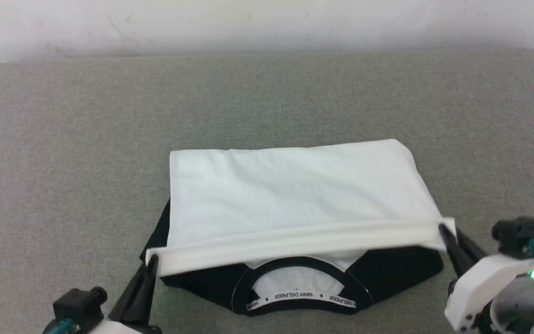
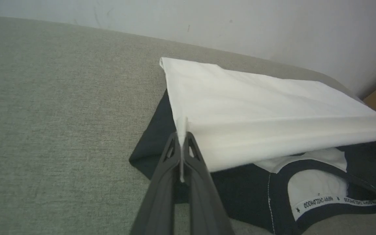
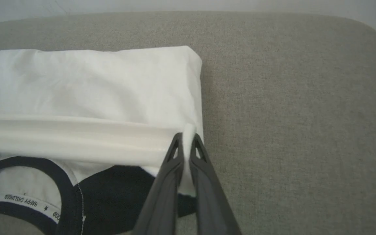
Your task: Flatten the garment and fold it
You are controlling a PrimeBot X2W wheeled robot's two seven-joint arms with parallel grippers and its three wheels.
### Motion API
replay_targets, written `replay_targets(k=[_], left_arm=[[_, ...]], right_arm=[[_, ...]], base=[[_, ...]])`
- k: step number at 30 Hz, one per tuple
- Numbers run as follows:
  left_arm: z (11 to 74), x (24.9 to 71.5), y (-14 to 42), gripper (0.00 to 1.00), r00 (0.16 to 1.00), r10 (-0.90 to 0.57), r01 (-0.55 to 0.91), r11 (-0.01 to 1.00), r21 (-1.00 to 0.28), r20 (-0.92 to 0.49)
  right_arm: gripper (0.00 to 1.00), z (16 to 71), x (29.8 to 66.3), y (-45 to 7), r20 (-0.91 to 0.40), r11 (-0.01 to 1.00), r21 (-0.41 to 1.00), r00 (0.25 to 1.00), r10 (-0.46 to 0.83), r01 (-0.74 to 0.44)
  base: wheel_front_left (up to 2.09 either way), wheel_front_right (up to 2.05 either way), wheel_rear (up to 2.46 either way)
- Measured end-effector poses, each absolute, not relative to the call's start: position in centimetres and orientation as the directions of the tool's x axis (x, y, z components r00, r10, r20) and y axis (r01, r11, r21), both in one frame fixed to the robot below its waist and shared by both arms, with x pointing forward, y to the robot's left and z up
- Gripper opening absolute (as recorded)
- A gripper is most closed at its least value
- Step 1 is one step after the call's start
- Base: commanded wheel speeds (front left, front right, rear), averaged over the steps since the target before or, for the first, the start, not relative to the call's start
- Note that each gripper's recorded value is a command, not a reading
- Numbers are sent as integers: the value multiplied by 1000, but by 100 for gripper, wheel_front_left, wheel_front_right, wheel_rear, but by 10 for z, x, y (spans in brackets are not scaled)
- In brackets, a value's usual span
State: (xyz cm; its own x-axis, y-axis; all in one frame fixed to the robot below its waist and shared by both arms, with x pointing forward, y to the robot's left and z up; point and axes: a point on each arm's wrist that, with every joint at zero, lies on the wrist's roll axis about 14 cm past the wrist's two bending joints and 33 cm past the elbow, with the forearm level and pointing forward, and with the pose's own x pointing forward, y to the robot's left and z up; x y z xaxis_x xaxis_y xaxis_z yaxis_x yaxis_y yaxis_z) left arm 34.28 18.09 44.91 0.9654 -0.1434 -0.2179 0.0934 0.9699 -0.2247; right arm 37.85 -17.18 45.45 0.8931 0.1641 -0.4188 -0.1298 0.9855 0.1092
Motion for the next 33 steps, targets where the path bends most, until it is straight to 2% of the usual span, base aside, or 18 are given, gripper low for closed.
replay_targets(k=[8,9,10,11,17,26,33], left_arm=[[411,324,173,0,929,-171,93,966,-242,-327],[407,322,173,33,925,-167,82,965,-250,-340],[403,321,172,82,920,-167,77,964,-255,-354],[399,319,171,100,916,-166,71,964,-258,-366],[399,318,178,100,924,-137,48,968,-246,-358],[458,342,208,100,991,5,-30,983,-183,-133],[496,358,212,100,998,57,-55,984,-170,6]], right_arm=[[0,404,340,-164,-582,983,153,795,171,-99],[9,399,337,-162,-595,982,158,784,175,-99],[66,396,335,-160,-606,982,163,775,178,-99],[100,393,333,-159,-613,981,166,769,182,-99],[100,395,331,-156,-605,978,188,775,185,-88],[100,445,354,-171,-409,981,185,903,135,-63],[100,463,370,-182,-328,979,202,939,101,-34]], base=[[0,0,0],[0,0,0],[0,0,0],[0,0,0],[0,0,0],[0,0,0],[0,0,0]])
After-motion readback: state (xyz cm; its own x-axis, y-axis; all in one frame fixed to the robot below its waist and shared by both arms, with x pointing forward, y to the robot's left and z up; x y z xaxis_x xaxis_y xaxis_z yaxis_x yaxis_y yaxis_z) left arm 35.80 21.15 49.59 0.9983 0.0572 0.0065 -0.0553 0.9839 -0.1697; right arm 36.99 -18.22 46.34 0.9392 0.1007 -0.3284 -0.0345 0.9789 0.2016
